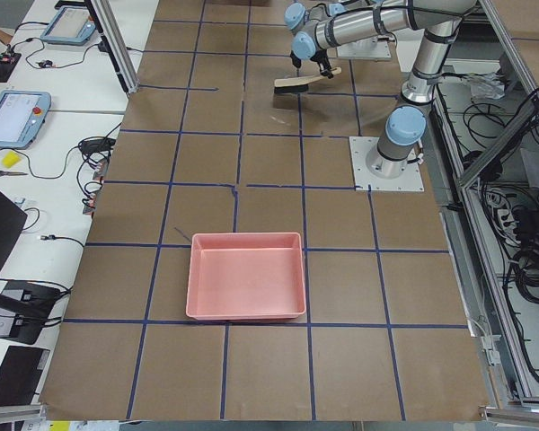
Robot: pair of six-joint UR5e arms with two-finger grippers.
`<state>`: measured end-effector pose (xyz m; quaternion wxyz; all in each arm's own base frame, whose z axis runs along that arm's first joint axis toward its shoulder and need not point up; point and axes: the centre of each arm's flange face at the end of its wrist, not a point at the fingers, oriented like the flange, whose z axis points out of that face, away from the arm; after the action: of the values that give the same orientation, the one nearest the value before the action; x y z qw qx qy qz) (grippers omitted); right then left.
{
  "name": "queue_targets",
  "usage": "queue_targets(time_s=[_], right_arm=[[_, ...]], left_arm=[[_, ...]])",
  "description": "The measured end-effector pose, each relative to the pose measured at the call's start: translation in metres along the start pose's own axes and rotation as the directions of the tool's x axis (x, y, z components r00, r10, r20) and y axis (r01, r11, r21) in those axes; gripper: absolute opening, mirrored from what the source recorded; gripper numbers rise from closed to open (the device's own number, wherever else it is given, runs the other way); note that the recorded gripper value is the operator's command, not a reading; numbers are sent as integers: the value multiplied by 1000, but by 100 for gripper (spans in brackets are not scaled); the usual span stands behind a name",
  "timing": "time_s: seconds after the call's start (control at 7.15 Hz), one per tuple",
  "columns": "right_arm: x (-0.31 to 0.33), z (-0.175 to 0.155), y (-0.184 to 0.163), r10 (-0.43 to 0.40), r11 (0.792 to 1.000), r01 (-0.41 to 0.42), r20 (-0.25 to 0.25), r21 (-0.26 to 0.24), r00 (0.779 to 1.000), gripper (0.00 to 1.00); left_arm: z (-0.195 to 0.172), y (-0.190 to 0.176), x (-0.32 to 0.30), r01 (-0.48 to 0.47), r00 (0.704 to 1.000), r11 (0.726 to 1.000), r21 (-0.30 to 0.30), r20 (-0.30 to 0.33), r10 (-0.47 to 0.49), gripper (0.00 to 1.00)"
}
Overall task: Sweep and dump trash in nearest bin
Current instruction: 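Tilt the dustpan with the right gripper to dump food into the bag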
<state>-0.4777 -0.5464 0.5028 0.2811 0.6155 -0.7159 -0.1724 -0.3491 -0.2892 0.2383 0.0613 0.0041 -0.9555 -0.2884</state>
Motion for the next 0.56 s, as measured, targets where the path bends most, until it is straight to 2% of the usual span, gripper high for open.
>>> queue_targets(time_s=[0.14, 0.28, 0.56], right_arm=[[-3, 3, -8, 4, 1000, -4, 1, -31, 1000, 0], [-5, 5, -12, 4, 999, -4, 3, -38, 1000, 0], [-5, -7, -14, 5, 1000, -5, -23, -2, 1000, 0]], left_arm=[[4, 1, -1, -5, 1000, 1000, -6, 5, 5, 6], [7, 1, -1, -6, 1000, 1000, -13, 9, 6, 6], [12, -1, -1, -5, 1000, 1000, -22, 15, 6, 8]])
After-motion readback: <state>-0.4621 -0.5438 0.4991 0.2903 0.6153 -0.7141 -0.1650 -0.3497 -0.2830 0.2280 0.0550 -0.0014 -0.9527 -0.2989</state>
